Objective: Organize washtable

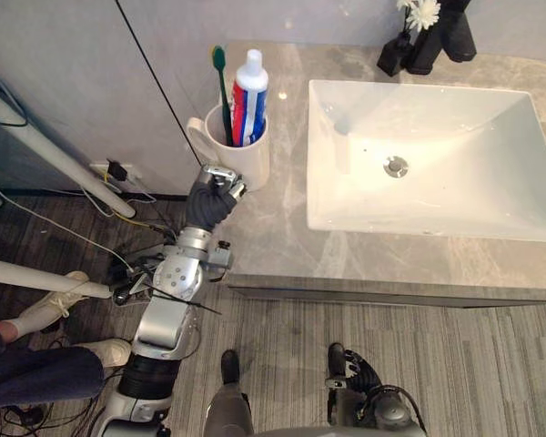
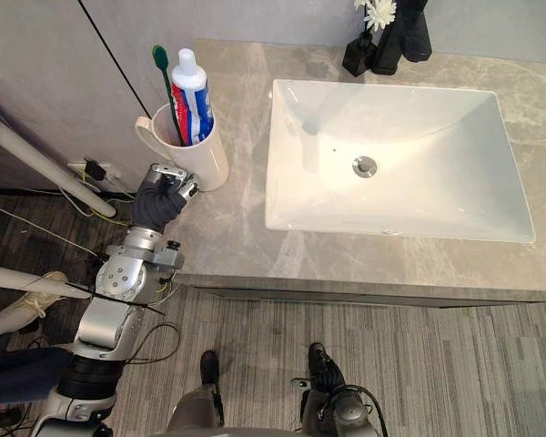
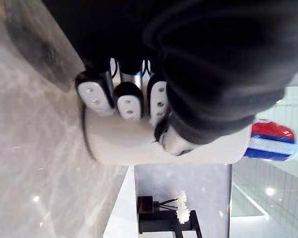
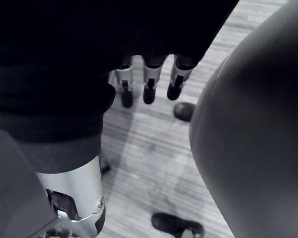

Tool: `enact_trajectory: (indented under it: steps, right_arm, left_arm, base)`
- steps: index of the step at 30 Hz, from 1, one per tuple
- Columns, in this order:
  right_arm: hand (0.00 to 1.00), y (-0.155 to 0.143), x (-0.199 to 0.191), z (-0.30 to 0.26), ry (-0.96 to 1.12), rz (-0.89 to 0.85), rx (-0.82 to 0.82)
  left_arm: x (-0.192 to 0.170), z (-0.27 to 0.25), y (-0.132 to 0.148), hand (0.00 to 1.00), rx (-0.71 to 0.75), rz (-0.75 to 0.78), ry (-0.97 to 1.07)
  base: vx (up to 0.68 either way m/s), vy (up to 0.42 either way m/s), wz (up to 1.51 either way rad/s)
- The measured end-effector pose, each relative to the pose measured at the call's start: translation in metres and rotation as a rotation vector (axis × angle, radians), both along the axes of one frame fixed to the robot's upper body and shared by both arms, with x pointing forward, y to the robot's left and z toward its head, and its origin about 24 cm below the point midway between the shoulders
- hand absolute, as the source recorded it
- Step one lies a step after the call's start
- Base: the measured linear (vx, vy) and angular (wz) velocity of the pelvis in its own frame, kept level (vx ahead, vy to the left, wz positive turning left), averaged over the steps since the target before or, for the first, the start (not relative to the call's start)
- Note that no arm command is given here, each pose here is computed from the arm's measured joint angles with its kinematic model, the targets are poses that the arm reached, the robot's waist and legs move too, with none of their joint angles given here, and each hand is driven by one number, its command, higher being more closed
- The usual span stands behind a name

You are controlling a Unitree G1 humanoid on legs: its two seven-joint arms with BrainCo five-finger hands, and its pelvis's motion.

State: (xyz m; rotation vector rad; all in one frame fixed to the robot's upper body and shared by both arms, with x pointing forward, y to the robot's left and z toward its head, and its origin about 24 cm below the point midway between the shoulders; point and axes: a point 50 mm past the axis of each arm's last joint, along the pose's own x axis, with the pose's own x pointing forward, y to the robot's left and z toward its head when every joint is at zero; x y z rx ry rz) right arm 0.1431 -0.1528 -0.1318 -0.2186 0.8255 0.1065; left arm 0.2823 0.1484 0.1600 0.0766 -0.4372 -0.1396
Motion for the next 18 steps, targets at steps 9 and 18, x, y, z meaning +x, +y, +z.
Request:
enact_trajectory:
  steps: [9, 18]
  right_arm:
    - [0.00, 0.005, 0.003, 0.002, -0.016, 0.027, 0.003]
    - [0.00, 0.007, 0.008, 0.006, -0.041, 0.038, 0.004]
  left_arm:
    - [0.018, 0.003, -0.001, 1.00, -0.025, 0.000, 0.020]
    - [0.039, 0.022, -0.002, 1.00, -0.014, 0.028, -0.009]
  base:
    - [0.00, 0.000, 0.00]
    - [0.00, 0.000, 0.00]
